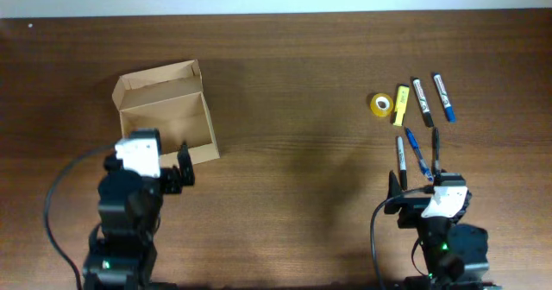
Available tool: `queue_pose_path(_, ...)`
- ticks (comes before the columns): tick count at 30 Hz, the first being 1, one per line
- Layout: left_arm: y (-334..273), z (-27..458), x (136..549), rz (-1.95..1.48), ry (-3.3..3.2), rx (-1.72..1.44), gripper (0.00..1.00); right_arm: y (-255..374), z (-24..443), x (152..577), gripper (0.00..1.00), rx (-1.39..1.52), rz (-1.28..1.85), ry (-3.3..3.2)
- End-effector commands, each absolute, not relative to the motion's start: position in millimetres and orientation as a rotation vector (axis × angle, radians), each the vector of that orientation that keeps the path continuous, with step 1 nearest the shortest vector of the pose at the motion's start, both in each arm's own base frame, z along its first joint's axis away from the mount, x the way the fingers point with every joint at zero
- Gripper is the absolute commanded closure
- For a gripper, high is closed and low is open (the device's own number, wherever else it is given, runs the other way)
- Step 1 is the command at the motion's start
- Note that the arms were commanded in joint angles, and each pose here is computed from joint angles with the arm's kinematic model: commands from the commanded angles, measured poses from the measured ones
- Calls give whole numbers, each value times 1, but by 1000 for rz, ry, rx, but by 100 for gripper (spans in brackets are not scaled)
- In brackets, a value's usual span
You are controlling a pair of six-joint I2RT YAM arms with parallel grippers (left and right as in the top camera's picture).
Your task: Pack container
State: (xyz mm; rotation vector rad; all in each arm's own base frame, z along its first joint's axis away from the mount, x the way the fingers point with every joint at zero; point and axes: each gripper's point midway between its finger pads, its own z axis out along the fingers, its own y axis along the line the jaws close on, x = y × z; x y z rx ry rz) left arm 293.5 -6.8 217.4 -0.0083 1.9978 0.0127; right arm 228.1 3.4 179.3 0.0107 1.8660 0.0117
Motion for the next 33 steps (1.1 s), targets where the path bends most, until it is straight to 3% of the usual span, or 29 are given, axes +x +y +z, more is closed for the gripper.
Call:
queue_pose_path(1,-15,229,307,-26,2042,8,1,3,204,237,1,28,18,1914)
queue_pose_path(14,-34,237,334,-128,2157,70,0,11,267,320,1,6,32,2378)
queue_pose_path(20,-65,237,326,-333,2160,170,0,44,246,345,1,-69,256,2508)
queue_pose_path(26,-56,196,330,-366,2345,-70,1,46,233,351,1,-68,271,2549)
queue_pose_path(33,-53,170,370,-321,2586,-177,0,36,230,352,1,-5,210,2559)
